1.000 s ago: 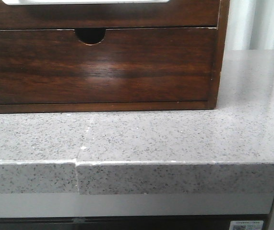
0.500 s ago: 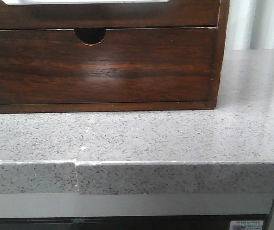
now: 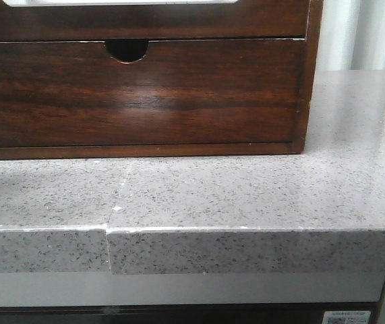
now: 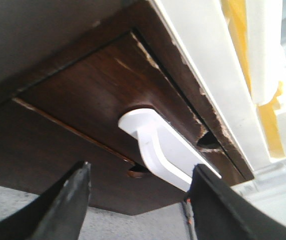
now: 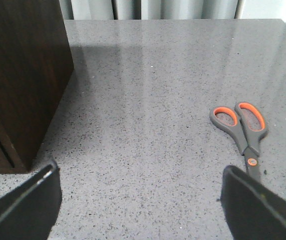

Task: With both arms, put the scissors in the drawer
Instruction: 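Pull the drawer open toward the robot with the left gripper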

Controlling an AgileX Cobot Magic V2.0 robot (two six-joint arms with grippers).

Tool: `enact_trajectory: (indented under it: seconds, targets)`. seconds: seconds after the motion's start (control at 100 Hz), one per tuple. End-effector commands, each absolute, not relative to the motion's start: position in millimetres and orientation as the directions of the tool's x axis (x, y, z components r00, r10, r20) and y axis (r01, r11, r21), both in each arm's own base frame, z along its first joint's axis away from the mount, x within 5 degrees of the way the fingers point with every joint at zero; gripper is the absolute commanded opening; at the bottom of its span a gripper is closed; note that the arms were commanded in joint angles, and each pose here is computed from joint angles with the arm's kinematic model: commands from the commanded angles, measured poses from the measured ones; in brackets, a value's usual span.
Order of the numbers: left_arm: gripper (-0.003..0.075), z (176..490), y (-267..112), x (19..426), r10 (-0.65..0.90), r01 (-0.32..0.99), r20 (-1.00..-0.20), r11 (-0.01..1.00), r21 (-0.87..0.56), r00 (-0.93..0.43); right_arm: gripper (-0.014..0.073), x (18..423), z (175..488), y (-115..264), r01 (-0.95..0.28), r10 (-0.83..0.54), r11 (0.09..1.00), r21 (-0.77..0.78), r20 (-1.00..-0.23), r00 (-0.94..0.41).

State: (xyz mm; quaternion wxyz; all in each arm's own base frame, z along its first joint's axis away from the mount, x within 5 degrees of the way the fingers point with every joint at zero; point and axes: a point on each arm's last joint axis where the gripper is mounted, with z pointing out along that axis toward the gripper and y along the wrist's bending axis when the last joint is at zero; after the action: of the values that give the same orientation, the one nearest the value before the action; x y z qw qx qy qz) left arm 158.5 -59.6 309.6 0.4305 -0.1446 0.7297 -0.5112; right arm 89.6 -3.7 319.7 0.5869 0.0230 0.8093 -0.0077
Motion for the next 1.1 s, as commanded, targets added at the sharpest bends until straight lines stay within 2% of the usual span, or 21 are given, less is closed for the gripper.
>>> enact_trajectory:
  seconds: [0.0, 0.22, 0.52, 0.78, 1.09]
  targets:
    - [0.0396, 323.1, -64.6, 165.4, -0.660, 0.308, -0.454, 0.335, -0.891, -0.598, 0.0583, 92.8, 335.3, -3.7, 0.042, 0.018, 0.999, 0.009, -0.976, -0.215]
    - [0.0395, 320.6, -72.7, 190.5, -0.598, 0.310, -0.419, 0.283, -0.908, -0.683, 0.0583, 92.8, 335.3, -3.7, 0.042, 0.018, 0.999, 0.009, -0.976, -0.215]
    - [0.0386, 327.0, -77.1, 215.7, -0.562, 0.332, -0.418, 0.255, -0.908, -0.714, 0.0583, 92.8, 335.3, -3.7, 0.042, 0.018, 0.999, 0.009, -0.976, -0.215]
    - [0.0385, 327.1, -94.0, 227.4, -0.508, 0.340, -0.415, 0.238, -0.910, -0.755, 0.0583, 92.8, 335.3, -3.7, 0.042, 0.018, 0.999, 0.009, -0.976, -0.215]
    - [0.0384, 327.6, -93.6, 229.7, -0.507, 0.352, -0.432, 0.251, -0.902, -0.746, 0.0583, 92.8, 335.3, -3.7, 0.042, 0.018, 0.999, 0.009, -0.976, -0.215]
